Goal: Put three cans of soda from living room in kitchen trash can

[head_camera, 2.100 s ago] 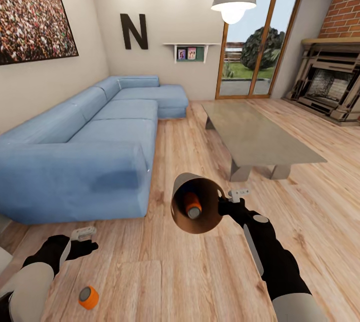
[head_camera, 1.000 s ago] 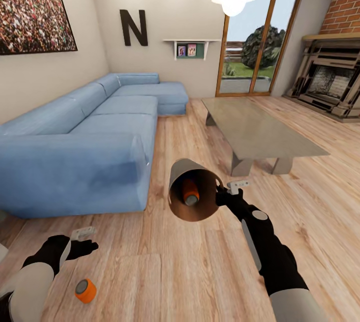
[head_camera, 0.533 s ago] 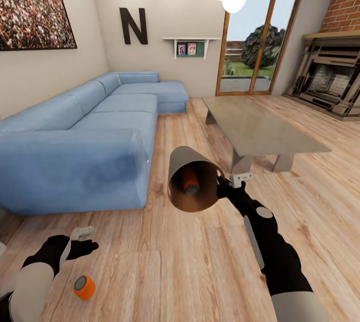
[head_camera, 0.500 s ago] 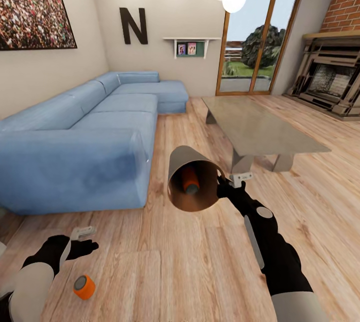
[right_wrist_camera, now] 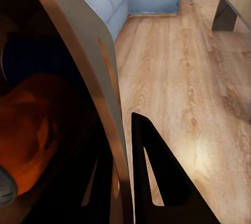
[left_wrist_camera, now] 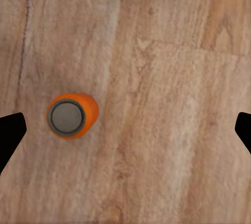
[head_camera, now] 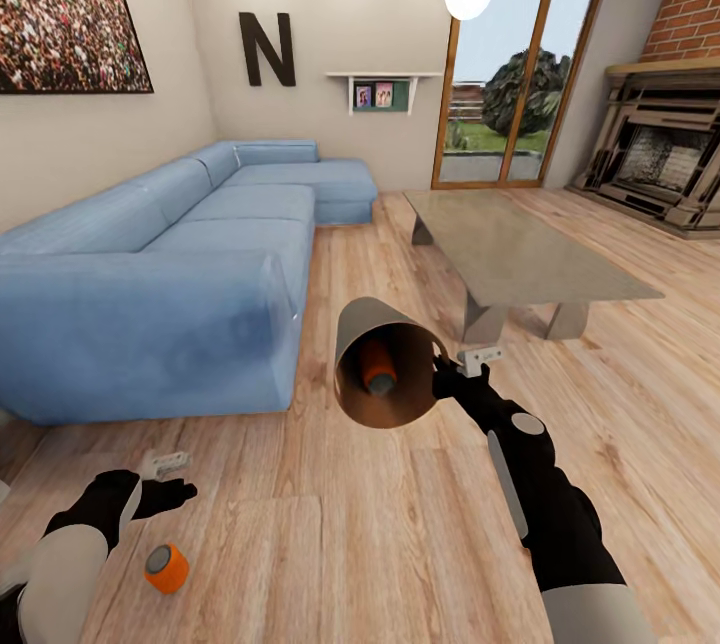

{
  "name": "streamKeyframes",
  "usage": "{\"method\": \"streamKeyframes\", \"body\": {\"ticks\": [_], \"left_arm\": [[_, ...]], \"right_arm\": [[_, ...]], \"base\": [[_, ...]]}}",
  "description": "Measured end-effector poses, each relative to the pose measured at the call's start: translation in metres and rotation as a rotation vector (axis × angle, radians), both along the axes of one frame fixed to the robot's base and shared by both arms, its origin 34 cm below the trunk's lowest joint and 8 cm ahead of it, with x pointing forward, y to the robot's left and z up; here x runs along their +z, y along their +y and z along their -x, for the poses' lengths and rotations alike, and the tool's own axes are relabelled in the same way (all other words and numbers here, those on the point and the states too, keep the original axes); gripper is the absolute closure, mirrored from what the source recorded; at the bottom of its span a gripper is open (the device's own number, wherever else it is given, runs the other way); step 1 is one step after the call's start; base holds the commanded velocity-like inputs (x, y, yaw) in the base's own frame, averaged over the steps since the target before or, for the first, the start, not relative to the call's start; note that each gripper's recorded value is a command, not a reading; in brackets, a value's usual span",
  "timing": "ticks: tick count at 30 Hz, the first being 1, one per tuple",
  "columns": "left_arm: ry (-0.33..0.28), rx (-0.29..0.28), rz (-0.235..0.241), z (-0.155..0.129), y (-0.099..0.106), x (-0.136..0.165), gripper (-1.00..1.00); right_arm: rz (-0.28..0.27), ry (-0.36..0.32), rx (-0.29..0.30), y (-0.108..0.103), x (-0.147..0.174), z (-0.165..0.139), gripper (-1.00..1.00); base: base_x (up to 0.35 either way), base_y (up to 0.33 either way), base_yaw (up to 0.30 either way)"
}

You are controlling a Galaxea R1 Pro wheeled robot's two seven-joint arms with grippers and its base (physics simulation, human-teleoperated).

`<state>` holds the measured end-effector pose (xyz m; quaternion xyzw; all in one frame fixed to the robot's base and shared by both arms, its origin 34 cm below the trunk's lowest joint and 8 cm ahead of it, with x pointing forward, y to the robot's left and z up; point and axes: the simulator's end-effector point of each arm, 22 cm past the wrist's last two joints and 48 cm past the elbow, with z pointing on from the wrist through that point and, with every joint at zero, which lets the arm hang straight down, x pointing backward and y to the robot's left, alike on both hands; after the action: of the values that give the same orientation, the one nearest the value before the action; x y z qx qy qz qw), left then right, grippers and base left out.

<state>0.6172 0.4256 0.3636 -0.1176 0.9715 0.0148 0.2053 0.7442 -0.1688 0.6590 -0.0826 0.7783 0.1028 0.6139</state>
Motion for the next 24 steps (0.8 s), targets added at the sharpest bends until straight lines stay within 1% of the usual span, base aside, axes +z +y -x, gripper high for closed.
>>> {"method": "streamKeyframes", "body": {"ticks": [3,12,18,24], "left_arm": [[-0.010,-0.003,-0.005,-0.0022,0.0003,0.0009,-1.00],[-0.011,-0.003,-0.006,-0.0024,0.0001,0.0009,-1.00],[-0.013,-0.003,-0.006,-0.0029,-0.0006,0.0008,-1.00],[-0.016,-0.003,-0.006,-0.0037,-0.0011,0.0011,-1.00]], "right_arm": [[0.003,0.001,-0.001,-0.0002,-0.0004,0.0000,1.00],[0.002,0.001,-0.001,-0.0001,-0.0004,0.0000,1.00],[0.002,0.001,-0.001,-0.0001,-0.0003,0.0000,1.00],[0.003,0.000,-0.001,0.0002,-0.0002,-0.0001,1.00]], "base": [[0.000,0.000,0.000],[0.004,0.014,0.000],[0.018,0.171,0.000],[0.009,0.054,0.000]]}}
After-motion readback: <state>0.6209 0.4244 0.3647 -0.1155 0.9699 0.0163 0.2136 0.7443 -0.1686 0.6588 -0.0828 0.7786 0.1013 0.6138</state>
